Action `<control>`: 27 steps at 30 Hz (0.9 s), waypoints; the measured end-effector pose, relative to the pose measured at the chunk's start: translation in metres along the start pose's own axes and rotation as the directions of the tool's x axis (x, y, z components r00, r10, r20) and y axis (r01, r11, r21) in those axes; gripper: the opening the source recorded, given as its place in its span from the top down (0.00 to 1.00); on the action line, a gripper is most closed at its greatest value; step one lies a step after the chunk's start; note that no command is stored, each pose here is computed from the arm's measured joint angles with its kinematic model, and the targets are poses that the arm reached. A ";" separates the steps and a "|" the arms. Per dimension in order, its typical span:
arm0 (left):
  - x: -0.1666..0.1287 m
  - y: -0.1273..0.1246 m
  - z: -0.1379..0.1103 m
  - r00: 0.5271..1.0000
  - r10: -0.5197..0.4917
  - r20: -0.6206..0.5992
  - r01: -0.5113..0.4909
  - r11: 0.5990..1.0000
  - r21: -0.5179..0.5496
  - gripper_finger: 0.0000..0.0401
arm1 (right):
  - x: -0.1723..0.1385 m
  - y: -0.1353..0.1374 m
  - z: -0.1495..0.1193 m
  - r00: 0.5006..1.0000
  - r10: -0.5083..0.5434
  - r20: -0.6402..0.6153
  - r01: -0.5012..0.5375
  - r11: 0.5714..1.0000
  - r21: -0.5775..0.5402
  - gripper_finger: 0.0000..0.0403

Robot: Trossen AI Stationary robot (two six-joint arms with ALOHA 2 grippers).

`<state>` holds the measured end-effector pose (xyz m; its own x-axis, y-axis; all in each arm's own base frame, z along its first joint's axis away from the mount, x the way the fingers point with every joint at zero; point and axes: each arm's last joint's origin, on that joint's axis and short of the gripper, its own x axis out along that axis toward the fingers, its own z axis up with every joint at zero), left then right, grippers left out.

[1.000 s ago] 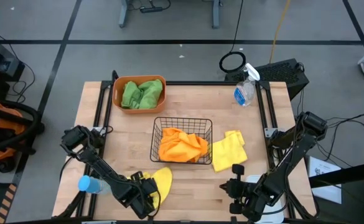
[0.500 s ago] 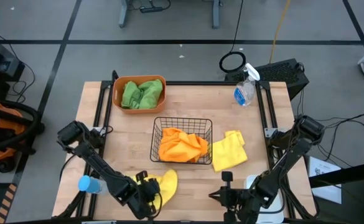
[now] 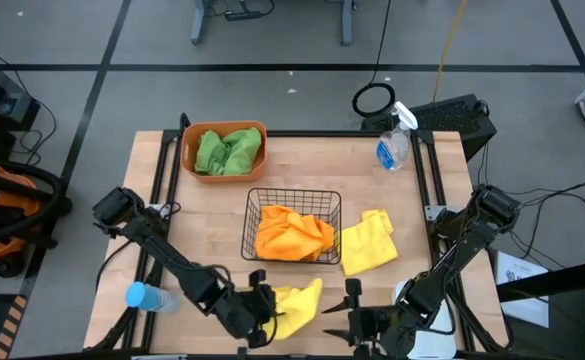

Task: Sort microfiber towel by color & place in baskets
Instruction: Put the left yellow microfiber cloth into the white bin

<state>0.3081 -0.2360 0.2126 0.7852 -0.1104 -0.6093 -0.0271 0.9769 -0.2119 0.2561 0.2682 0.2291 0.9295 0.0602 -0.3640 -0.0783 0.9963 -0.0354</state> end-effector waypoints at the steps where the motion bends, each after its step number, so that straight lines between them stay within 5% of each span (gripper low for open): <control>1: 0.001 0.001 0.003 1.000 -0.005 0.017 0.005 1.000 0.006 0.94 | 0.000 0.001 0.002 1.000 0.005 0.015 -0.005 1.000 0.004 0.48; 11: 0.005 0.001 0.038 0.956 -0.186 0.228 0.154 0.976 0.152 0.94 | 0.026 -0.005 -0.005 0.998 -0.039 0.043 0.038 0.999 0.034 0.14; 27: 0.007 0.012 0.056 0.922 -0.179 0.343 0.056 0.938 0.341 0.94 | 0.037 -0.021 0.006 0.997 -0.023 0.074 0.012 0.988 0.154 0.06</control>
<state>0.3484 -0.2151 0.2488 0.9409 -0.2144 -0.2620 0.2294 0.9729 0.0275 0.2945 0.2502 0.2219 0.9551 0.0411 -0.2935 -0.0108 0.9945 0.1042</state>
